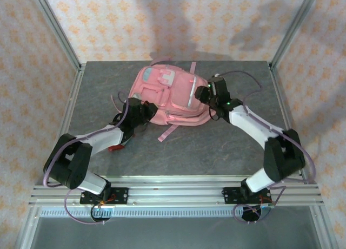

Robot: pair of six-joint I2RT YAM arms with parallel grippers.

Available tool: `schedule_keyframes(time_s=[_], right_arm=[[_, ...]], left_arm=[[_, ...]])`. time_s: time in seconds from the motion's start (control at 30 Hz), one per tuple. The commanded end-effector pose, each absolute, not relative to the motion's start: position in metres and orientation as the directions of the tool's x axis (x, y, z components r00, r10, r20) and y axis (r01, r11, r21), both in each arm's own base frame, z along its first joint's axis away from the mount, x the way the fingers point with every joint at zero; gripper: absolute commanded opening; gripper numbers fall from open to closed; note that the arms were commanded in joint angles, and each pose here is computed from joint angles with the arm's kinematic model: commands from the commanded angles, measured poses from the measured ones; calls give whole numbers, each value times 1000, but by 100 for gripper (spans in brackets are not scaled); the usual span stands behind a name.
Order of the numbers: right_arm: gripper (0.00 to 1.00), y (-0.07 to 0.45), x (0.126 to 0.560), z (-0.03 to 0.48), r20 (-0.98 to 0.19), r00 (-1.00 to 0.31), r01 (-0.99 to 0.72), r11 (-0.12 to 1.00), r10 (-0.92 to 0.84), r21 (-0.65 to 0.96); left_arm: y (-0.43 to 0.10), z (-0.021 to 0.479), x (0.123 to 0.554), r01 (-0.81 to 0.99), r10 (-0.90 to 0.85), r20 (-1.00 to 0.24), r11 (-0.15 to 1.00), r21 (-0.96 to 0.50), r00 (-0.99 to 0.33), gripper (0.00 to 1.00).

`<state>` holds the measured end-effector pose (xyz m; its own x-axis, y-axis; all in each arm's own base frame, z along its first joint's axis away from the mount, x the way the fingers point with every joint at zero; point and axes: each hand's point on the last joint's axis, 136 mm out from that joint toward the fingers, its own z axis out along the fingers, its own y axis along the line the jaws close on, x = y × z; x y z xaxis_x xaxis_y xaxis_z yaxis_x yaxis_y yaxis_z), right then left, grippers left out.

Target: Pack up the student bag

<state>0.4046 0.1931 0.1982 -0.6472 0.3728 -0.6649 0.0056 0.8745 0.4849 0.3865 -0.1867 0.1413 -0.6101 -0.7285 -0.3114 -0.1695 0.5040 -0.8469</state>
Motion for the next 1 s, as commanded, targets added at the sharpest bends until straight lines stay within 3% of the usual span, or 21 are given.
schedule_keyframes(time_s=[0.0,0.17,0.3,0.47,0.6,0.77,0.97], right_arm=[[46,215,367,199,-645,-717,-63,896,266,440],[40,280,328,182,-603,-777,-203,835,180,512],[42,313,317,159,-584,-803,-229,843,119,486],[47,330,318,139,-581,-811,-215,883,76,417],[45,321,333,127,-606,-788,-119,941,104,316],[20,306,347,129,-645,-750,-25,968,147,250],[0,290,347,174,-708,-670,-5,952,224,306]], left_arm=[[-204,205,387,21,-734,-343,410,-912,-586,0],[-207,207,386,26,-737,-334,396,-918,-587,0],[-209,208,385,30,-740,-326,382,-923,-588,0],[-209,206,381,29,-741,-319,376,-926,-590,0],[-209,204,379,28,-744,-308,363,-931,-593,0],[-210,203,378,27,-744,-308,364,-931,-594,0],[-209,201,378,27,-741,-315,372,-928,-594,0]])
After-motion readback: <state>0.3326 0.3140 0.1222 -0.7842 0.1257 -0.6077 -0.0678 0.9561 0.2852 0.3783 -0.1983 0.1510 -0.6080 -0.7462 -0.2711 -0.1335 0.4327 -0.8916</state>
